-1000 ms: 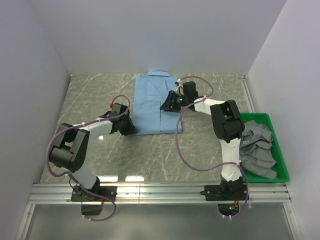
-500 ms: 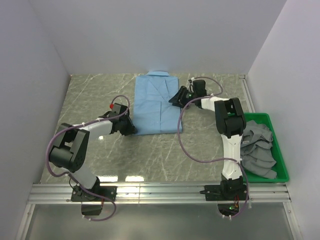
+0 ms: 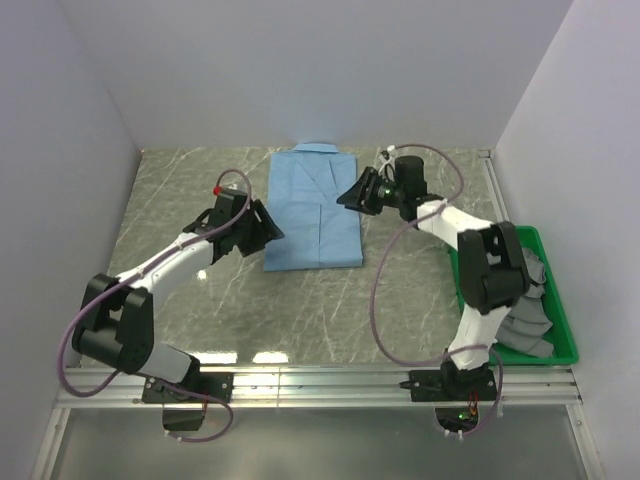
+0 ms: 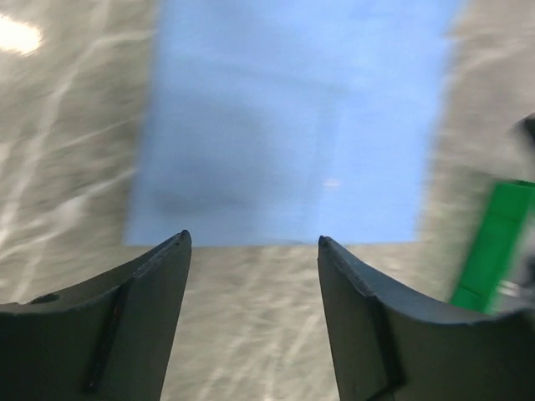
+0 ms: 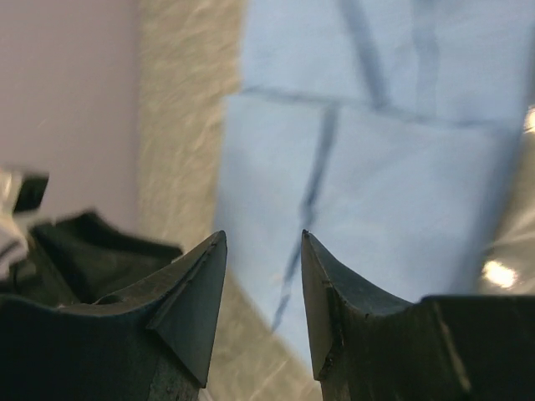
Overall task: Fold and stack the long sleeve shirts
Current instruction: Fold the shirt
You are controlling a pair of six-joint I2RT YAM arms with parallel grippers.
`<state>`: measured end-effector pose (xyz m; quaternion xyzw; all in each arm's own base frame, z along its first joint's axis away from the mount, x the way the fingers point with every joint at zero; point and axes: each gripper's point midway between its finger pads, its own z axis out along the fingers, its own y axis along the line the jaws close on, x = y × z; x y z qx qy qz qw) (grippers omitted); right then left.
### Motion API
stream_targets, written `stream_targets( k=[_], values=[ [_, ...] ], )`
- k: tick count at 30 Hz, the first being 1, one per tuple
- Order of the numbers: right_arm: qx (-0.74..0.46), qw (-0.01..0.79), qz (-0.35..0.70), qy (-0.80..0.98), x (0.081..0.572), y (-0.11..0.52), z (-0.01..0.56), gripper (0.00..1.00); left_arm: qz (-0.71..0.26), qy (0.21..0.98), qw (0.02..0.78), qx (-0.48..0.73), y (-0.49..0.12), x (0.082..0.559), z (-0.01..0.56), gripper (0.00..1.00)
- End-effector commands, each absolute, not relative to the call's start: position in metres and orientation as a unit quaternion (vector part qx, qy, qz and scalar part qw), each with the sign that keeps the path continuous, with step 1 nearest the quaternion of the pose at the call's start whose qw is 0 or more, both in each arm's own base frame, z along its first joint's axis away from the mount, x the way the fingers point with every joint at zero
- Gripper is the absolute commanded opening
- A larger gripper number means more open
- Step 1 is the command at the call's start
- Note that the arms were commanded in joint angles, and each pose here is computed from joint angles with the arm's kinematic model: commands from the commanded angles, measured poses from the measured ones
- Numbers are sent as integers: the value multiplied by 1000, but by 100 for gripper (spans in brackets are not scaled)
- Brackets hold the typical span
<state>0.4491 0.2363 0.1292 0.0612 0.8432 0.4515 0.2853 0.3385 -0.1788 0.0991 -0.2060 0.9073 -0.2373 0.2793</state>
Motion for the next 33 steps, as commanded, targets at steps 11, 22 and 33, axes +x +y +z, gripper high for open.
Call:
stream_targets(
  k=[11, 22, 33],
  values=[
    [-9, 219, 517, 827, 340, 313, 107, 46, -348, 881, 281, -152, -263, 359, 116, 34],
    [75, 132, 449, 880, 325, 279, 13, 45, -263, 920, 197, -215, -234, 335, 15, 17],
    [157, 139, 442, 872, 328, 213, 9, 44, -247, 922, 183, -236, -214, 324, 6, 10]
  ],
)
